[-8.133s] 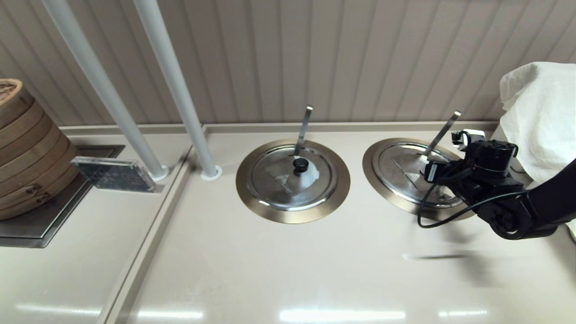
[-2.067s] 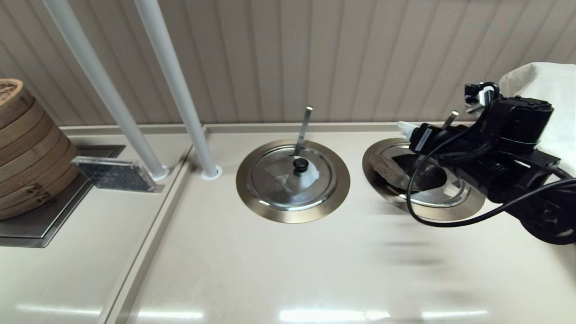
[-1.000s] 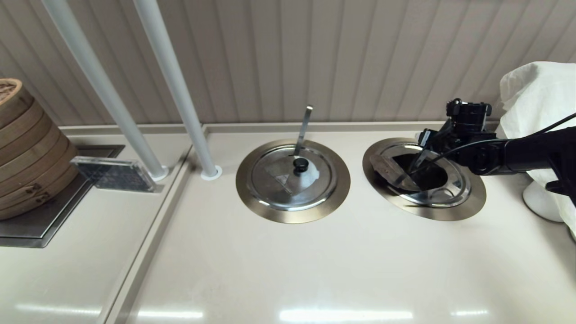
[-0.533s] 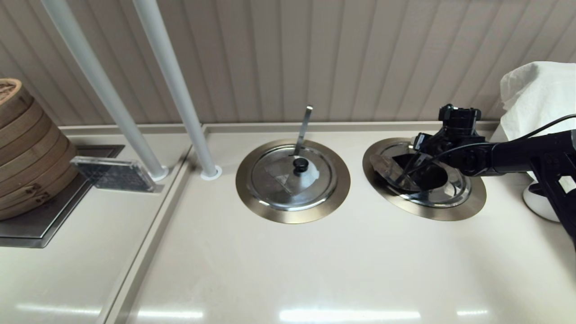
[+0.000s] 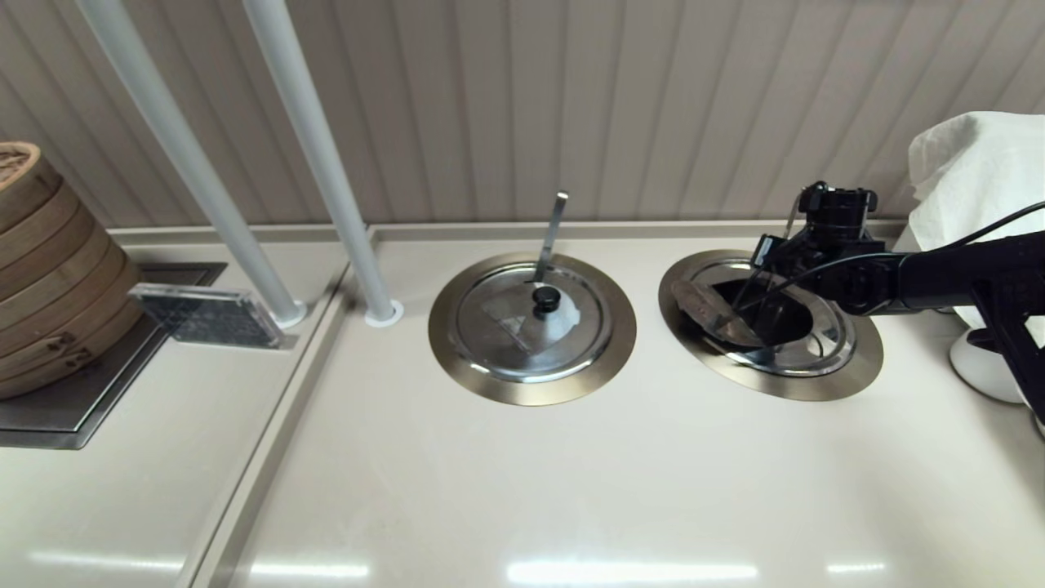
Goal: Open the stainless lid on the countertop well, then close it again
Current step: Stir with a spoon
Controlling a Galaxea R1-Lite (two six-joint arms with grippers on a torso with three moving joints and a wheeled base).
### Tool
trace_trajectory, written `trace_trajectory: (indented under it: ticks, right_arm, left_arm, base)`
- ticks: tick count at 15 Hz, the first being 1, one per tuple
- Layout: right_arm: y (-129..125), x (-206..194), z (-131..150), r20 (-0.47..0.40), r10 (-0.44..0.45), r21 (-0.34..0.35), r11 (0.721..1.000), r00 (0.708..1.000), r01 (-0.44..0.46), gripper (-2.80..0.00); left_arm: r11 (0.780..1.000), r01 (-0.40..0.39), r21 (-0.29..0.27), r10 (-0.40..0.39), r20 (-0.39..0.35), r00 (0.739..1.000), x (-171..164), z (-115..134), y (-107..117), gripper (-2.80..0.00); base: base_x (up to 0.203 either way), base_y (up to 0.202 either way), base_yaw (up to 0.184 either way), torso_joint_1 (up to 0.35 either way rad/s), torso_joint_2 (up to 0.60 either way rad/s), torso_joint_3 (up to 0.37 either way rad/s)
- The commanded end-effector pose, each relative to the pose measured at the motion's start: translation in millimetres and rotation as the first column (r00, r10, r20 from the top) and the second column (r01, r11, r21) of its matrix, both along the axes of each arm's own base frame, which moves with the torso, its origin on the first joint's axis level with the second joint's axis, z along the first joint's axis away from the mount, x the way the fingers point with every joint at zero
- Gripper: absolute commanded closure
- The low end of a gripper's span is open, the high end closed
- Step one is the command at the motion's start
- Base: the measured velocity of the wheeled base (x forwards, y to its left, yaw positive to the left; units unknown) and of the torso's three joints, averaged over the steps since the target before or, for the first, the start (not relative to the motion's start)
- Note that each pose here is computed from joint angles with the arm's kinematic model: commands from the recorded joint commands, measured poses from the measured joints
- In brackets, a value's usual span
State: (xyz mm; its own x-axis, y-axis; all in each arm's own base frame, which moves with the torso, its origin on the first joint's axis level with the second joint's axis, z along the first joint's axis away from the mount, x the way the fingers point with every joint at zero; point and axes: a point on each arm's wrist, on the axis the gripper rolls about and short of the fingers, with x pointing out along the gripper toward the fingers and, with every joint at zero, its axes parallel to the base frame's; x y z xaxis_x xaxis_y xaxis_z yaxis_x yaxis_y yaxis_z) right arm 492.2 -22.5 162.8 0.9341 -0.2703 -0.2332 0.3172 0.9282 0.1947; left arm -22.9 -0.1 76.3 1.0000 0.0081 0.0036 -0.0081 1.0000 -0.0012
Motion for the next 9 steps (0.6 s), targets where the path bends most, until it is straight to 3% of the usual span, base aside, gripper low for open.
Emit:
trace_trajectory:
  ticks: [1, 9]
  right_arm:
    - [0.8, -9.0, 17.7, 0.033, -0.001, 0.004, 1.0, 0.999, 0.001, 0.0]
    - [25.6, -71.2, 70.9, 0.079, 0.059, 0.02, 0.998, 0.995, -0.061, 0.0]
  left_arm:
    - [1.0, 0.0, 0.0, 0.0, -0.001, 1.0, 0.1, 0.0, 0.0, 0.0]
    - [1.0, -0.001, 0.0, 0.001, -0.001, 1.0, 0.1, 0.0, 0.0, 0.0]
  base:
    - [0.0, 0.0, 0.0, 0.0, 0.0, 0.0]
    - [0.0, 0.0, 0.0, 0.0, 0.0, 0.0]
